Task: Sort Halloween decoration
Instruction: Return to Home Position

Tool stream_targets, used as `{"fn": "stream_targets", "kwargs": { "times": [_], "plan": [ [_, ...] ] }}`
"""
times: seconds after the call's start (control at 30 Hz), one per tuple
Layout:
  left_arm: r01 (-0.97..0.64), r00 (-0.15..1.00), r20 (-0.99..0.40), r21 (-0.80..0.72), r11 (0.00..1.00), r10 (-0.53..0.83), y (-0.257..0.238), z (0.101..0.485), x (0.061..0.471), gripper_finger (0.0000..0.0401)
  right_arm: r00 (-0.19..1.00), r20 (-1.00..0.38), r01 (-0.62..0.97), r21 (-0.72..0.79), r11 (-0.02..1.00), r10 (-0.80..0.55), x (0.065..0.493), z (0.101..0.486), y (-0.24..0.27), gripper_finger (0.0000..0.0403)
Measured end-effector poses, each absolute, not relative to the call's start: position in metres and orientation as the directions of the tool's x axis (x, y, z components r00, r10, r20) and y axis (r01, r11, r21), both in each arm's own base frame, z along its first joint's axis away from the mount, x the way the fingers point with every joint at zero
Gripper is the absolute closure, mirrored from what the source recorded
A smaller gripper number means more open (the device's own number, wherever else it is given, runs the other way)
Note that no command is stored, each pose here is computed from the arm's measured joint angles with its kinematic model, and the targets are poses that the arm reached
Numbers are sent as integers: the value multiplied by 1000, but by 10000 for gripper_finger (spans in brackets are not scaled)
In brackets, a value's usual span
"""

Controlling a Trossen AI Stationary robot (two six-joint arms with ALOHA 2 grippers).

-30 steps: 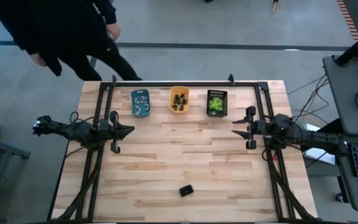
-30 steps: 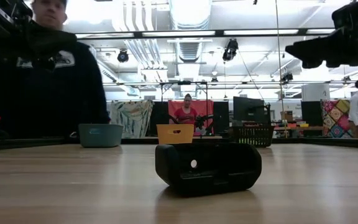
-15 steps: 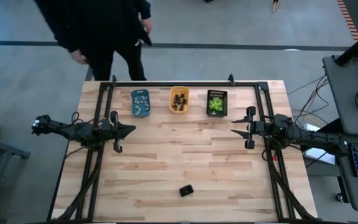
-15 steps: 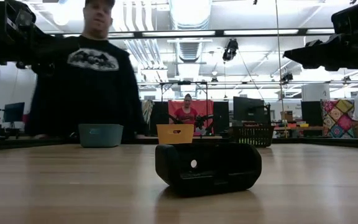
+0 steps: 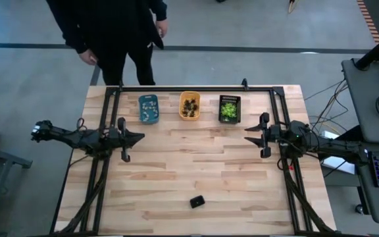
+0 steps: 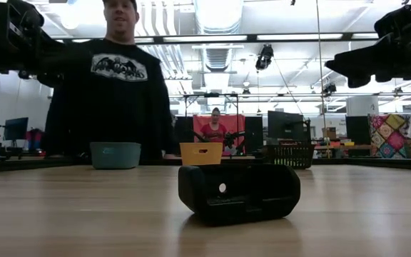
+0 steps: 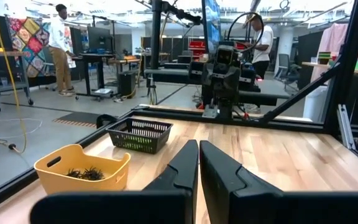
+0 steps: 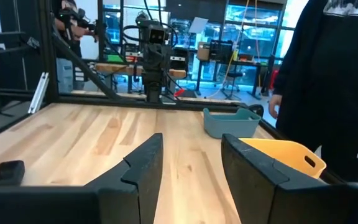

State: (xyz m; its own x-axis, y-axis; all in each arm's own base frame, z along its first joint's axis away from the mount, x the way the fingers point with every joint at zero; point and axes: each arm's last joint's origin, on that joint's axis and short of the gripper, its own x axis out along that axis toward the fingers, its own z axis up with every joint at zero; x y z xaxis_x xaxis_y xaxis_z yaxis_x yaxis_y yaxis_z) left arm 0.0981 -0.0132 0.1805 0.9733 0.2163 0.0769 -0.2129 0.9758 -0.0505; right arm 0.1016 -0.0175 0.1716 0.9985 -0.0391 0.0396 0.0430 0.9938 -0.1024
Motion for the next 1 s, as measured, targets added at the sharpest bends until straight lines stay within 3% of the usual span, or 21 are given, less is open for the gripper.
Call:
{"fn": "stream_targets", "kwargs": {
  "times": [0.37,0.53,0.67,1.0],
  "plan": [
    [-214,976,39,-30,976,216,-14,177,101,401,999,39,18,5,1000,-18,96,170,-14,250],
    [-214,976,20,-20,977,215,-14,175,103,401,996,38,82,64,995,-84,96,170,-15,246],
    [-214,977,7,-14,977,214,-15,174,104,401,980,29,189,199,962,-199,96,169,-16,248],
    [-214,976,-29,6,977,214,-16,171,106,401,984,30,157,284,946,-173,96,169,-12,254]
  ]
}}
